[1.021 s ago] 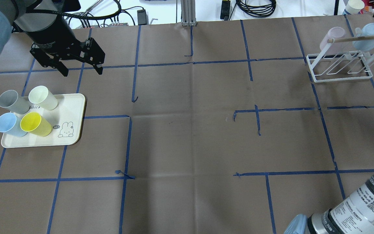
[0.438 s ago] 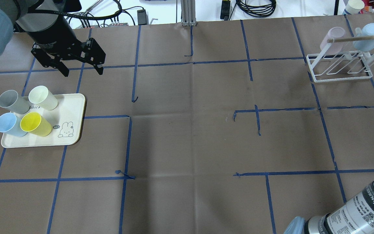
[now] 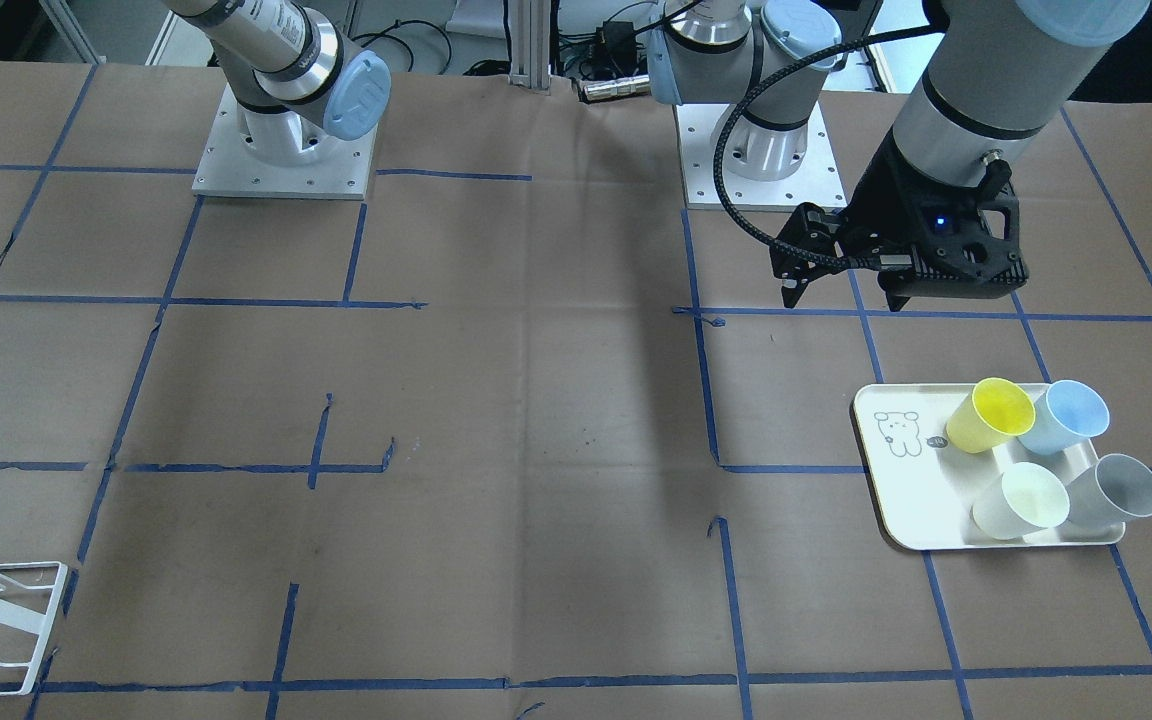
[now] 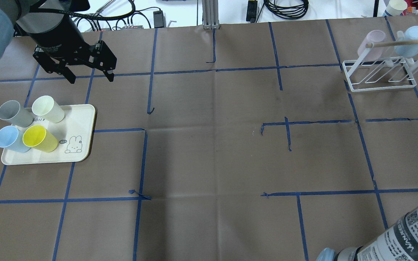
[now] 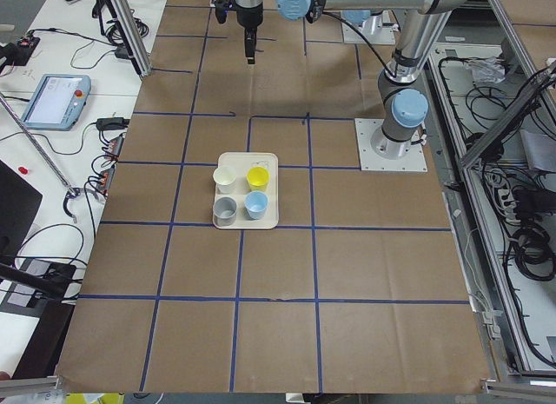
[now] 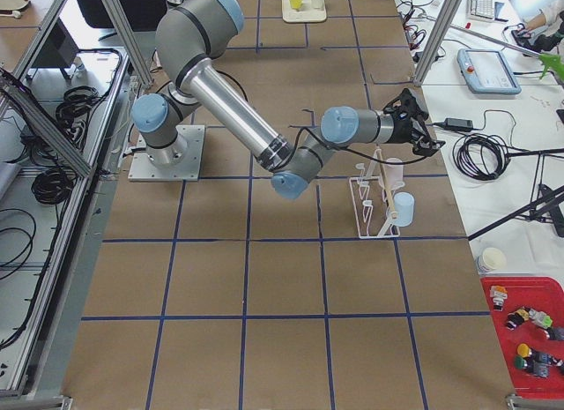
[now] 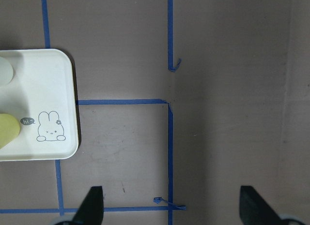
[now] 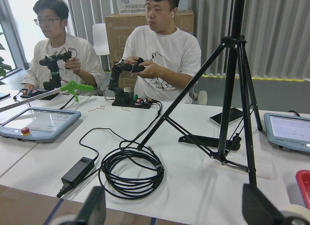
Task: Transfer IKEA cup to right arm and place on rack
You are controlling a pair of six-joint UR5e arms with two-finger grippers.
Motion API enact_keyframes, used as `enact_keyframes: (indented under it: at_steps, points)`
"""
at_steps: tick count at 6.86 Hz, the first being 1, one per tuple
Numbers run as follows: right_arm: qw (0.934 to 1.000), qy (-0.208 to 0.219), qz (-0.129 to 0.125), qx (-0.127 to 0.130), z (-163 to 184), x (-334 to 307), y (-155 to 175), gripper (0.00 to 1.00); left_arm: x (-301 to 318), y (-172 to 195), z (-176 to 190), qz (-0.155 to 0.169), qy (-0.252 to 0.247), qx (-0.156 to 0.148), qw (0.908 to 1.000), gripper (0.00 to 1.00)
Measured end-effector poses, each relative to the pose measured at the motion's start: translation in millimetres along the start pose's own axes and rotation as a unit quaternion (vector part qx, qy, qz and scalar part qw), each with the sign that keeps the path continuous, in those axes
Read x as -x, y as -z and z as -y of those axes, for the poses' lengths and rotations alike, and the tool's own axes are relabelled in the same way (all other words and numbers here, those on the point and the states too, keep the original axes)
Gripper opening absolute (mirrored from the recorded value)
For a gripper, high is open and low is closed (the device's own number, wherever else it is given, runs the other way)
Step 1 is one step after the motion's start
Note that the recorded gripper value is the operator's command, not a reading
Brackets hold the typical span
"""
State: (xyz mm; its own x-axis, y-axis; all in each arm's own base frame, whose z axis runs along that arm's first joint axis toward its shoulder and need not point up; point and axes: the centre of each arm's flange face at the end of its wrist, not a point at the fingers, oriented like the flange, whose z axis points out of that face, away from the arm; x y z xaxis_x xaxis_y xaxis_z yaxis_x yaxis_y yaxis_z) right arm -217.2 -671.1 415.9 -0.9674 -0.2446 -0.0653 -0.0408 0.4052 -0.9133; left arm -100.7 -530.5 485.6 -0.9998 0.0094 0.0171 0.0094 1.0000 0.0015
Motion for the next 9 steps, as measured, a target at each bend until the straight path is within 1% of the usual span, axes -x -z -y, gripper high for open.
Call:
enact_keyframes:
  at_steps: [1, 2, 3, 4, 5, 6, 7, 8, 9]
  points:
    - [0.9985, -0.025, 0.005, 0.047, 8, 26, -8, 1.0, 1, 0, 1, 0.003, -0.002, 0.0, 1.0, 1.0]
    - [0.995, -0.038, 0.0, 0.093, 17, 52, -12, 1.0, 1, -1, 2, 0.005, -0.007, 0.001, 1.0, 1.0]
    - [0.9899, -0.042, -0.012, 0.135, 27, 79, -12, 1.0, 1, -2, 3, 0.005, -0.015, 0.002, 0.9999, 1.0]
    - [0.9826, -0.045, -0.015, 0.179, 33, 109, -14, 1.0, 0, -3, 4, 0.004, -0.029, 0.004, 0.9996, 1.0]
    - [0.9736, -0.048, -0.011, 0.223, 35, 137, -14, 1.0, 0, -3, 3, 0.001, -0.041, 0.006, 0.9992, 1.0]
    - [0.9641, -0.053, -0.003, 0.26, 36, 160, -12, 1.0, -1, -2, 3, 0.0, -0.046, 0.006, 0.9989, 1.0]
    - [0.9525, -0.057, 0.007, 0.299, 35, 184, -8, 1.0, -1, -2, 2, -0.001, -0.048, 0.006, 0.9988, 1.0]
    - [0.9385, -0.058, 0.017, 0.34, 34, 213, -3, 1.0, -1, -2, 2, -0.001, -0.048, 0.006, 0.9988, 1.0]
    - [0.9203, -0.062, 0.019, 0.386, 30, 248, 3, 1.0, -1, -2, 2, -0.001, -0.048, 0.006, 0.9988, 1.0]
